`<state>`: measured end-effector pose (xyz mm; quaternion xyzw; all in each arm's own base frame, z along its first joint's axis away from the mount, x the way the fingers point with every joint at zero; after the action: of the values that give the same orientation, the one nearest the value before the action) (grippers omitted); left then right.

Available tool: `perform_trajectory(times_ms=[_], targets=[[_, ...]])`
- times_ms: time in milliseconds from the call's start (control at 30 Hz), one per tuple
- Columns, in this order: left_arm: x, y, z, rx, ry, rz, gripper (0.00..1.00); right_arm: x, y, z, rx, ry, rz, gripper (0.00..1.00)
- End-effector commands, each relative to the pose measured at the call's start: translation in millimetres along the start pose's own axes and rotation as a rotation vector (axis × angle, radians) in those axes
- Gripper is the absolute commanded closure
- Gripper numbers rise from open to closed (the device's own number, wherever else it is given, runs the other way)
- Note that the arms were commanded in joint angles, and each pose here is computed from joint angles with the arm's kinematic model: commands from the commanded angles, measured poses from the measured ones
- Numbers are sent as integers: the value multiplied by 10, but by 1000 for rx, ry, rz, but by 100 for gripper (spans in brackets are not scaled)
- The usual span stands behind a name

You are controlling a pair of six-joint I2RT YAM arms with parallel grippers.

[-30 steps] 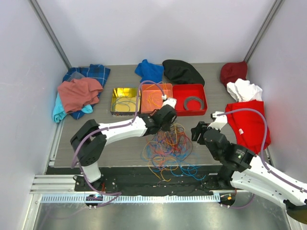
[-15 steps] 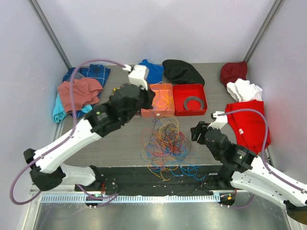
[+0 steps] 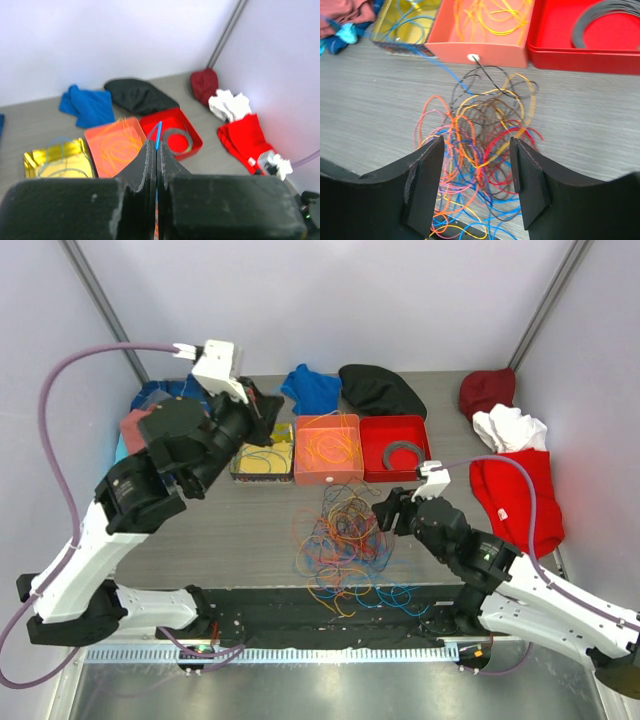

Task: Untangle the cables

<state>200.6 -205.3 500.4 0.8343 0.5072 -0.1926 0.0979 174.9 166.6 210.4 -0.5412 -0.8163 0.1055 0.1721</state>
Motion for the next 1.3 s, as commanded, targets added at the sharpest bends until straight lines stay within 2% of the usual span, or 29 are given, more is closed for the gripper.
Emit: perform_trajectory(times_ms=[0, 33, 133, 267, 367, 433, 800, 867, 967, 1033, 1067, 1167, 1267], targets=[[-69, -100, -451, -114, 24, 13, 100, 251, -9, -372, -92, -5, -116, 36], [-106, -185, -647, -158, 17, 32, 100, 261, 0, -379, -90, -6, -117, 36], [-174, -207, -878, -214, 23, 43, 100, 284, 31, -374, -86, -2, -122, 36], [-171, -377, -1362, -363, 33, 24, 100, 273, 16, -348, -96, 14, -128, 36], [-185, -419, -1514, -424, 19, 23, 100, 262, -17, -367, -104, 10, -131, 36], [-140, -405, -1562, -450, 60, -21, 100, 251, -25, -365, -100, -2, -127, 36], [125, 192, -1127, -380, 281, -383, 100, 177, -122, -369, -114, 5, -116, 36], [158, 299, -1047, -361, 303, -410, 100, 162, -133, -356, -113, 6, -112, 36], [242, 488, -879, -326, 312, -426, 100, 137, -150, -342, -116, 6, -108, 36], [393, 609, -791, -289, 309, -443, 100, 126, -163, -326, -118, 6, -109, 36], [449, 679, -731, -279, 261, -443, 100, 120, -167, -322, -119, 7, -108, 36], [808, 862, -607, -228, 281, -519, 100, 110, -175, -277, -118, 17, -115, 36], [975, 974, -549, -215, 259, -532, 100, 117, -165, -200, -102, 19, -127, 36]])
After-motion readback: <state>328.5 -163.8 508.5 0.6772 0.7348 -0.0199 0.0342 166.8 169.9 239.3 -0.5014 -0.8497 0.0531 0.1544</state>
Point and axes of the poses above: each gripper's point midway between its finger pads, its own y axis out along the fingers, its own x axis along the line the jaws close on, z = x × y, the point moved 4 cm from there along -y, back along the fingers, and after that the axes turned 12 degrees about -y, right-handed, at the moved point
